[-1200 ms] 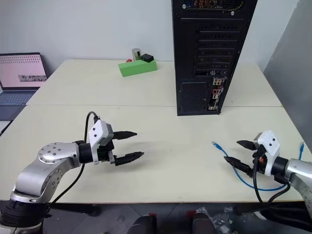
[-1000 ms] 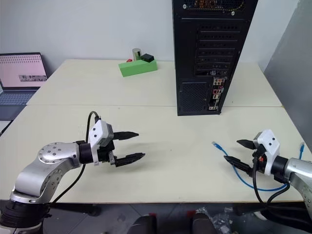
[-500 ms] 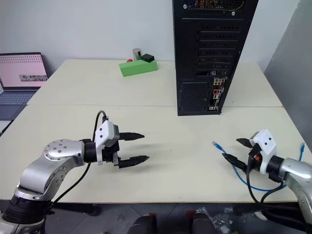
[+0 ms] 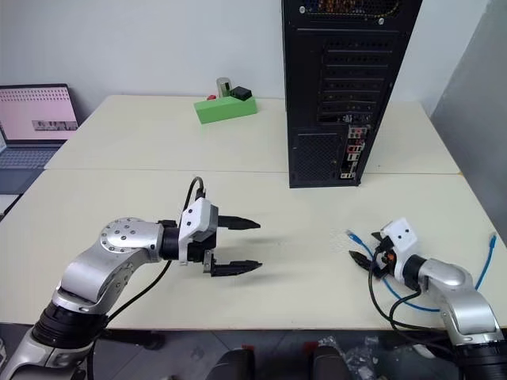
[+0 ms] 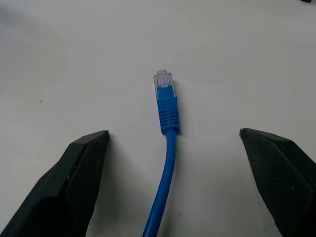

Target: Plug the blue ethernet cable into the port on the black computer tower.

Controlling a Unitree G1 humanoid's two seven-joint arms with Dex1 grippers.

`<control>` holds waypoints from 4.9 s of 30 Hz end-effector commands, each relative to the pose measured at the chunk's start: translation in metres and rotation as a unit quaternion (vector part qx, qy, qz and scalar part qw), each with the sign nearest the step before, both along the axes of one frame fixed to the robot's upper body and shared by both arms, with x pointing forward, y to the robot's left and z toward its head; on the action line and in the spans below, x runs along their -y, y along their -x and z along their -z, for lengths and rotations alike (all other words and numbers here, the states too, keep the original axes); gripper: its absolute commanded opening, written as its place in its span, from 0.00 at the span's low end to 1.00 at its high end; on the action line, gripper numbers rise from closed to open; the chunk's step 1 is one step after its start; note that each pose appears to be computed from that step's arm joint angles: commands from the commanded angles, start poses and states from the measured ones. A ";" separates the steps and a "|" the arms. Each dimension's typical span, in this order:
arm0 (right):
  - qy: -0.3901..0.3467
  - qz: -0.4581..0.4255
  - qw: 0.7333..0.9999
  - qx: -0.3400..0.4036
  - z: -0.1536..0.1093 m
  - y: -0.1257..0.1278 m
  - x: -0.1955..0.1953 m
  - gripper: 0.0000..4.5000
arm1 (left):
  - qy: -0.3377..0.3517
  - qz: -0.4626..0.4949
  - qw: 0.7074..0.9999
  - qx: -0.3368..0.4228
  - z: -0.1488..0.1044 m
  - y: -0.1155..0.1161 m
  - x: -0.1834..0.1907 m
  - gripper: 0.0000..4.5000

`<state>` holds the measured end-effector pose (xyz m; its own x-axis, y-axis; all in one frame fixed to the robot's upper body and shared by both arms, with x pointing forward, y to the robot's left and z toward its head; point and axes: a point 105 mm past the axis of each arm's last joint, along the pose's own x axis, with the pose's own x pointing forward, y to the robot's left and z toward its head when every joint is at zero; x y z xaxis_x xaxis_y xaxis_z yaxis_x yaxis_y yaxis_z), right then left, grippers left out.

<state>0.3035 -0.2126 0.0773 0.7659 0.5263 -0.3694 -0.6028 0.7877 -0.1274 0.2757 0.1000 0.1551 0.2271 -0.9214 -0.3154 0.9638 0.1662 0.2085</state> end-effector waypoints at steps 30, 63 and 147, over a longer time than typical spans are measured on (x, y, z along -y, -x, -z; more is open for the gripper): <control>0.021 -0.237 0.970 0.046 -0.053 0.022 -0.093 0.01 | -0.032 0.099 0.994 0.016 0.019 -0.023 0.031 1.00; 0.044 -0.301 0.951 0.053 -0.054 0.030 -0.127 0.00 | -0.032 0.114 0.993 0.022 0.020 -0.030 0.043 0.06; -0.275 -0.247 0.920 -0.130 -0.090 0.047 -0.125 0.41 | 0.034 0.153 0.796 0.585 -0.010 -0.011 0.041 0.06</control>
